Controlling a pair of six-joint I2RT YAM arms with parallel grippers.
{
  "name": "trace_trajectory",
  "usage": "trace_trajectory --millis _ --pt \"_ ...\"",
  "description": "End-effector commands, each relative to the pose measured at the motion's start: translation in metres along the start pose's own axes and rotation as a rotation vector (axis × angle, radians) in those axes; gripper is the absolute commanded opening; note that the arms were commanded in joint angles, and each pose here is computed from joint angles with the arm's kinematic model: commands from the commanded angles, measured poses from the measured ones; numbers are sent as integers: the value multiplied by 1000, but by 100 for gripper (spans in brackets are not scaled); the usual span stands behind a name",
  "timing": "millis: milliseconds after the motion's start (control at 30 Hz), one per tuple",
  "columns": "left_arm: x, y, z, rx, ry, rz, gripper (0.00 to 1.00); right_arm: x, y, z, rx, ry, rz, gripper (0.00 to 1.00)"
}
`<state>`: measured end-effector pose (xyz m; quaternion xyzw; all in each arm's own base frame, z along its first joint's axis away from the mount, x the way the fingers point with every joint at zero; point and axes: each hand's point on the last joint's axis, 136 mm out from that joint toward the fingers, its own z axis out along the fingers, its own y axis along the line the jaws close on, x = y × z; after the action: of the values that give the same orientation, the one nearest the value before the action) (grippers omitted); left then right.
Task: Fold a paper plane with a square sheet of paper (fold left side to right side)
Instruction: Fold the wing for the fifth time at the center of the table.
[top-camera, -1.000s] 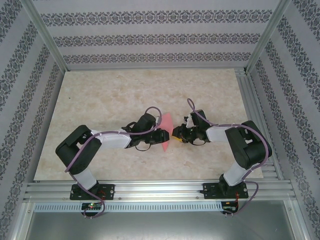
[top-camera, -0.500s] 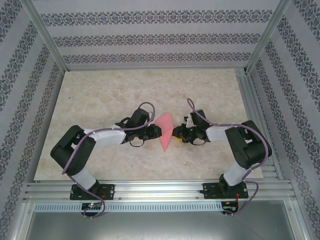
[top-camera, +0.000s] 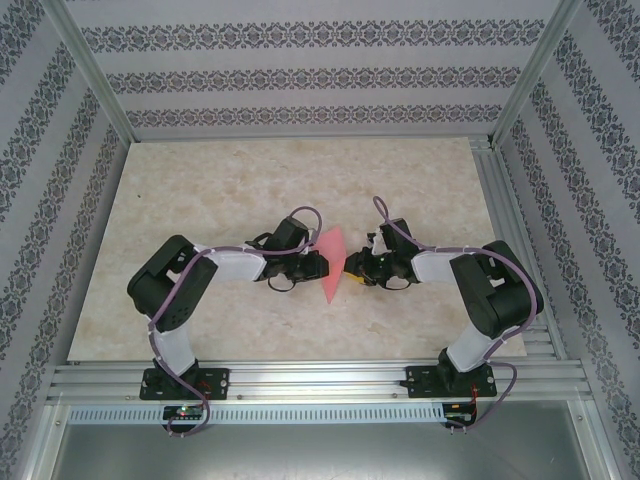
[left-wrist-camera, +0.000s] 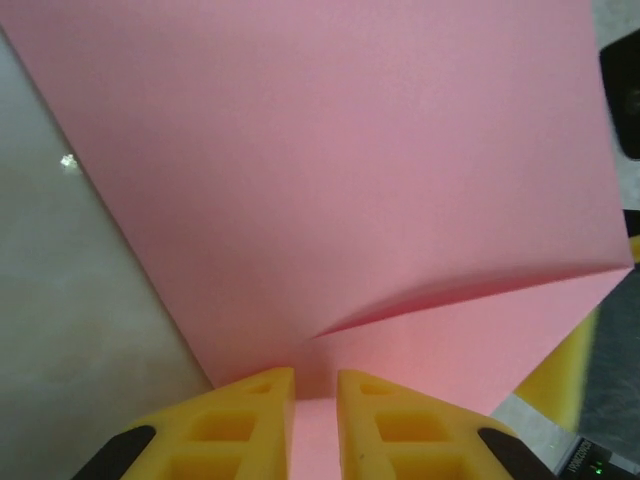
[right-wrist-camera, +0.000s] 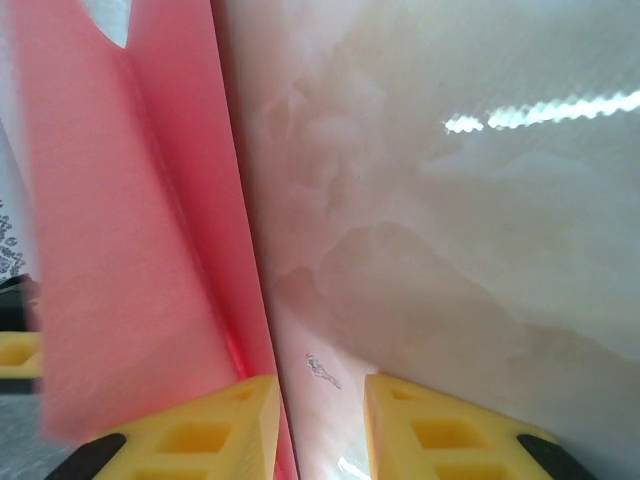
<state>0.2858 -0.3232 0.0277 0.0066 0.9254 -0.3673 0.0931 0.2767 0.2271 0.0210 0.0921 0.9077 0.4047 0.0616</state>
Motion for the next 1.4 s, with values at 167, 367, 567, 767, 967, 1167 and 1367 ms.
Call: trace_trajectory --millis 167,367,567,767,967,1167,1367 --pt "-2 7 9 -11 5 19 19 -5 17 -1 -34 -32 -87 28" --pt "-1 11 12 -12 5 10 19 -10 23 0 -55 -43 -89 26" --pt "2 15 12 -23 6 6 16 -10 30 2 -85 -45 -97 23" --pt "4 19 14 -32 11 1 15 -9 38 7 -106 -29 -105 22" --pt "6 23 17 -52 15 1 14 -8 45 8 -118 -22 -113 22" --pt "6 25 19 -61 17 -2 14 -8 50 9 -130 -20 -116 19" --pt "6 25 19 -64 20 0 13 -8 50 13 -131 -13 -103 16"
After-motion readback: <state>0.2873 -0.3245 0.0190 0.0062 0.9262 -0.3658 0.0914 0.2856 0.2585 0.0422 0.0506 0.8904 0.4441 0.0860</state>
